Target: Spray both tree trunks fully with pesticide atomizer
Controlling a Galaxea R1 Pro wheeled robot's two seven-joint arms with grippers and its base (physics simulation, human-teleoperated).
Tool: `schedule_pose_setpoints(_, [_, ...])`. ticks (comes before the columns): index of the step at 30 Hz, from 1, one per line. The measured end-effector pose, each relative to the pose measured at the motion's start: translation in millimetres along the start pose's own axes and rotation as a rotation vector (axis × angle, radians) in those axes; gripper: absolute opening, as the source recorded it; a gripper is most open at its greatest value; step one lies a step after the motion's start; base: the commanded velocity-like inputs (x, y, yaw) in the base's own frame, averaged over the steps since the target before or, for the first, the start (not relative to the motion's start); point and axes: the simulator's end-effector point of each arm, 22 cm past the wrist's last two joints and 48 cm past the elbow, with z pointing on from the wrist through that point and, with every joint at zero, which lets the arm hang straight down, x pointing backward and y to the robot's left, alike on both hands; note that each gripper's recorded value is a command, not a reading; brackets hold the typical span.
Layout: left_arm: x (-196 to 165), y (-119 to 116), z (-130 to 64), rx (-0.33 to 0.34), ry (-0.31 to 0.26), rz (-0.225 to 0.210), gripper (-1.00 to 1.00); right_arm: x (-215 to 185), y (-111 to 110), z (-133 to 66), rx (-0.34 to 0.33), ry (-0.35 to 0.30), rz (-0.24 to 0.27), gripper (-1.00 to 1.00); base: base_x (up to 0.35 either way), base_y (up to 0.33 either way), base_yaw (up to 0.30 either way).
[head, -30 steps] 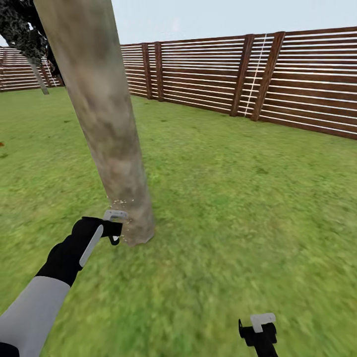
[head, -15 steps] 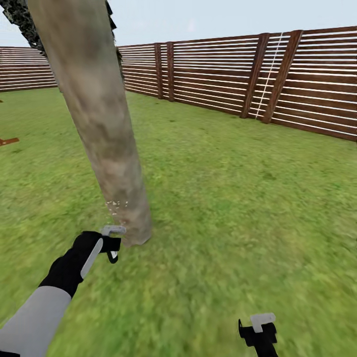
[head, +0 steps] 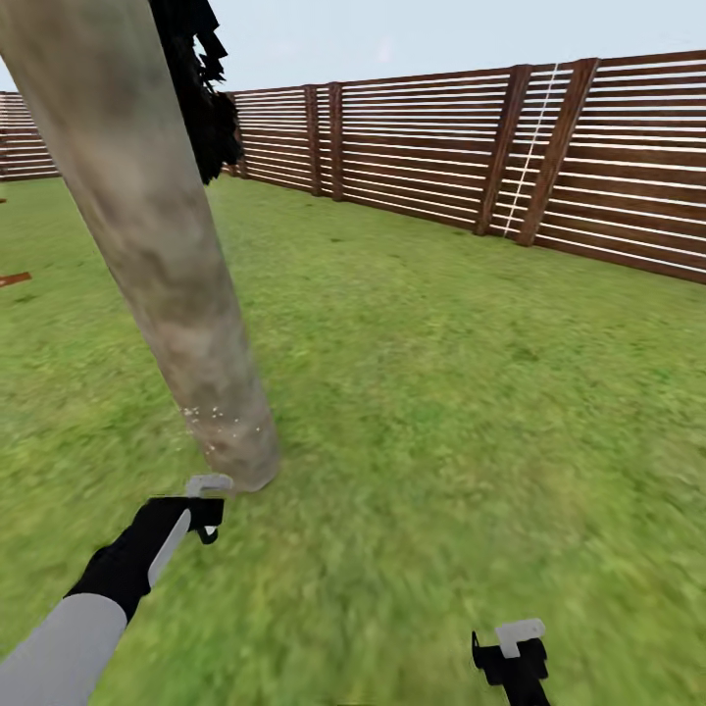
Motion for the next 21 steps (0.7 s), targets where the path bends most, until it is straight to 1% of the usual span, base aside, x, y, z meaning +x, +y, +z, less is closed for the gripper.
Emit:
schedule_pose_setpoints(1, [3,0,2.5,-0.002,-0.002,-0.002,-1.0,0,0,0.0,0.0,0.0,0.0,1.0,0.214,-0.217,0.263])
schedule_pose_setpoints(2, [8,8,4.8,-0.015,0.003,-0.005,-1.0,0,0,0.0,-0.001,0.0,0.0,1.0,0.222,-0.211,0.27])
schedule_pose_setpoints(3, [12,21,6.3,-0.032,0.012,-0.019,-1.0,0,0,0.0,-0.001,0.0,0.0,1.0,0.226,-0.207,0.274])
schedule_pose_setpoints(4, [17,45,6.7,-0.065,0.022,-0.039,-1.0,0,0,0.0,-0.001,0.0,0.0,1.0,0.228,-0.205,0.276])
schedule_pose_setpoints(5, [22,69,6.1,-0.098,0.031,-0.05,-1.0,0,0,0.0,-0.001,0.0,0.0,1.0,0.229,-0.205,0.277])
schedule_pose_setpoints(6, [26,81,6.4,-0.111,0.035,-0.063,-1.0,0,0,0.0,-0.001,0.0,0.0,1.0,0.229,-0.204,0.278])
schedule_pose_setpoints(7, [29,85,9.6,-0.117,0.021,-0.069,-1.0,0,0,0.0,0.0,0.0,0.0,1.0,0.23,-0.203,0.278])
schedule_pose_setpoints(8, [35,84,13.9,-0.116,0.015,-0.075,-1.0,0,0,0.0,-0.001,0.0,0.0,1.0,0.23,-0.203,0.278])
schedule_pose_setpoints(10, [49,67,21.6,-0.096,0.025,-0.085,-1.0,0,0,-0.1,-0.001,0.0,0.0,1.0,0.231,-0.202,0.278])
schedule_pose_setpoints(11, [54,49,25.0,-0.072,0.031,-0.093,-1.0,0,0,-0.1,-0.001,0.0,0.0,1.0,0.231,-0.202,0.276])
schedule_pose_setpoints(12, [58,20,28.1,-0.035,0.037,-0.097,-1.0,0,0,-0.1,-0.002,0.001,0.0,1.0,0.231,-0.202,0.171])
schedule_pose_setpoints(13, [60,7,29.1,-0.026,0.041,-0.092,-1.0,0,0,-0.1,-0.001,0.0,0.0,1.0,0.231,-0.202,0.07])
schedule_pose_setpoints(14, [62,8,29.3,-0.052,0.043,-0.064,-1.0,0,0,-0.1,-0.002,0.0,0.0,1.0,0.232,-0.2,0.029])
schedule_pose_setpoints(15, [65,16,30.3,-0.082,0.041,-0.041,-1.0,0,0,-0.1,-0.002,0.001,0.0,1.0,0.259,-0.175,0.003])
schedule_pose_setpoints(16, [90,32,37.0,-0.123,0.054,-0.025,-1.0,0,0,-0.1,-0.001,0.001,0.0,1.0,0.275,-0.168,0.001])
schedule_pose_setpoints(17, [113,34,40.6,-0.13,0.086,-0.023,-1.0,0,0,-0.1,0.0,0.001,0.0,1.0,0.278,-0.167,0.0])
schedule_pose_setpoints(21, [113,26,41.4,-0.122,0.082,-0.022,-1.0,0,0,-0.2,-0.001,0.0,0.0,1.0,0.279,-0.167,0.0])
